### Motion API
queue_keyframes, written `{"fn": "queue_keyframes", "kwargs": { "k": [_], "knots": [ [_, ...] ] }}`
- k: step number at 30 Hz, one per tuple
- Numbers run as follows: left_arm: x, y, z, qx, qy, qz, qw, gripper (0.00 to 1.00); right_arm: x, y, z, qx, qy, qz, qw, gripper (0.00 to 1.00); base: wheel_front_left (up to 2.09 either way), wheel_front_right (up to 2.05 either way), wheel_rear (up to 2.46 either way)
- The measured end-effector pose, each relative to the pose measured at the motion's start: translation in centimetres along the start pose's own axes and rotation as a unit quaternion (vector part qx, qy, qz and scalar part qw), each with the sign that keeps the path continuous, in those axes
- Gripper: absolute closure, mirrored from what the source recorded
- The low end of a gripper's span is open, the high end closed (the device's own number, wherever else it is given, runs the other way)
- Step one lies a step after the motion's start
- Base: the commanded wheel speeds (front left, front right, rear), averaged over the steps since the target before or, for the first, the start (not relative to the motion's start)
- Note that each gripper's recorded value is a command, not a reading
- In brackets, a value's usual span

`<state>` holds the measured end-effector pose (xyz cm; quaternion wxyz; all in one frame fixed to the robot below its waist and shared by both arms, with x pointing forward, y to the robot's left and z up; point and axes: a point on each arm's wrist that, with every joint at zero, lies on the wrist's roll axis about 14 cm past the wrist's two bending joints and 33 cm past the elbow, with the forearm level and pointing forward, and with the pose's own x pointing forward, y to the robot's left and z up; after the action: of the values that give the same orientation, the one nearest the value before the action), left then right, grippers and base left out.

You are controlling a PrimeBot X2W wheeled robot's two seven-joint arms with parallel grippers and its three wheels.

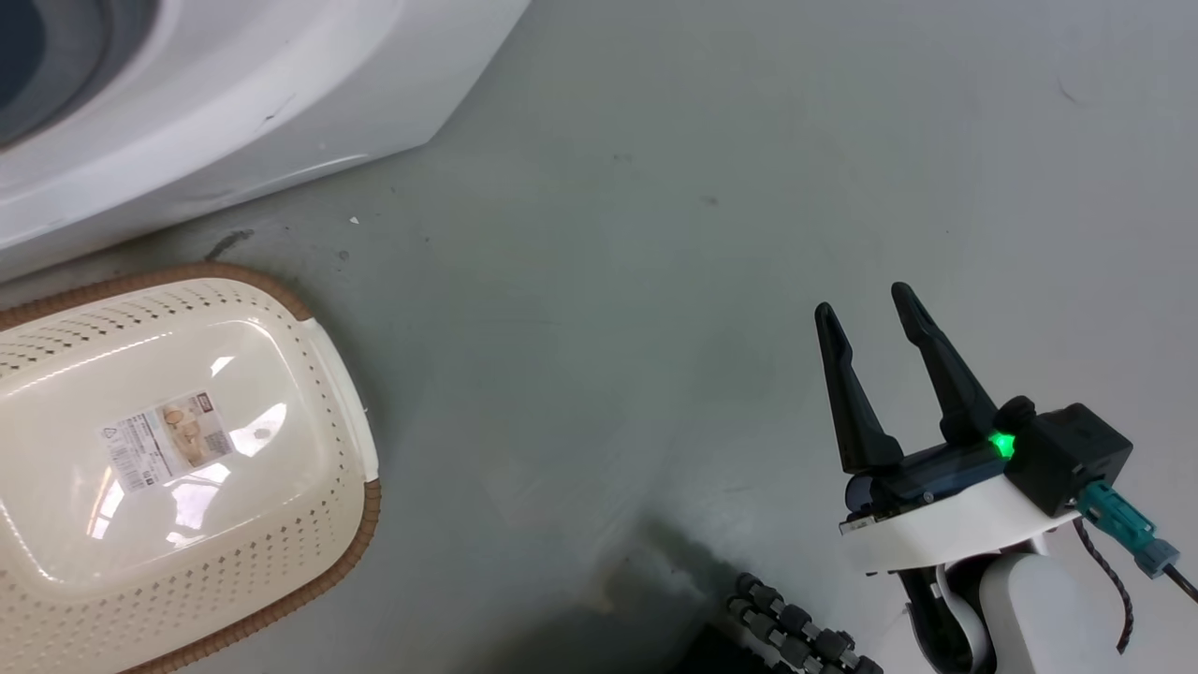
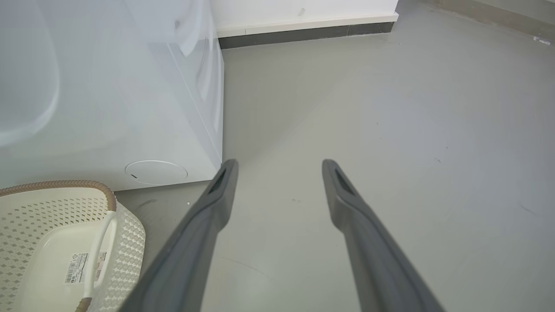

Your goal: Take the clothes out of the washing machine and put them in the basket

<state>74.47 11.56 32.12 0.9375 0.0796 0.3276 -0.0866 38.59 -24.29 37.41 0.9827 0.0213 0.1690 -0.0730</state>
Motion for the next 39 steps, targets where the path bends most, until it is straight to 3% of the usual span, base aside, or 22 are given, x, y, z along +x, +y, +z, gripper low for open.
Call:
{"fn": "queue_keyframes", "kwargs": {
  "k": [3,6,11,18,29,39],
  "knots": [
    [0.6,0.2,-1.0,-0.003,0.026,0.01,1.0,0.0,-0.1,-0.2,-0.6,0.004,0.009,-0.004,1.0,0.0,0.0,0.0,0.0],
    [0.7,0.0,-1.5,-0.01,0.044,0.009,0.999,1.0,0.0,-0.1,-0.9,0.005,0.012,-0.003,1.0,0.0,0.0,0.0,0.0],
    [0.2,0.4,-0.3,-0.014,0.015,0.017,1.0,1.0,0.2,0.0,-0.7,0.009,0.008,-0.002,1.0,0.0,0.0,0.0,0.0],
    [-2.5,1.1,3.2,-0.013,-0.098,0.028,0.995,1.0,-0.1,-0.1,0.7,0.013,-0.015,-0.001,1.0,0.0,0.0,0.0,0.0],
    [-9.0,1.3,6.4,-0.033,-0.261,0.027,0.964,1.0,-1.7,-0.4,4.1,0.015,-0.056,-0.001,0.998,0.0,0.0,0.0,0.0],
    [-15.9,0.4,6.3,-0.055,-0.318,0.015,0.946,1.0,-4.6,0.0,6.4,0.02,-0.081,0.006,0.997,0.0,0.0,0.0,0.0]
  ]
}}
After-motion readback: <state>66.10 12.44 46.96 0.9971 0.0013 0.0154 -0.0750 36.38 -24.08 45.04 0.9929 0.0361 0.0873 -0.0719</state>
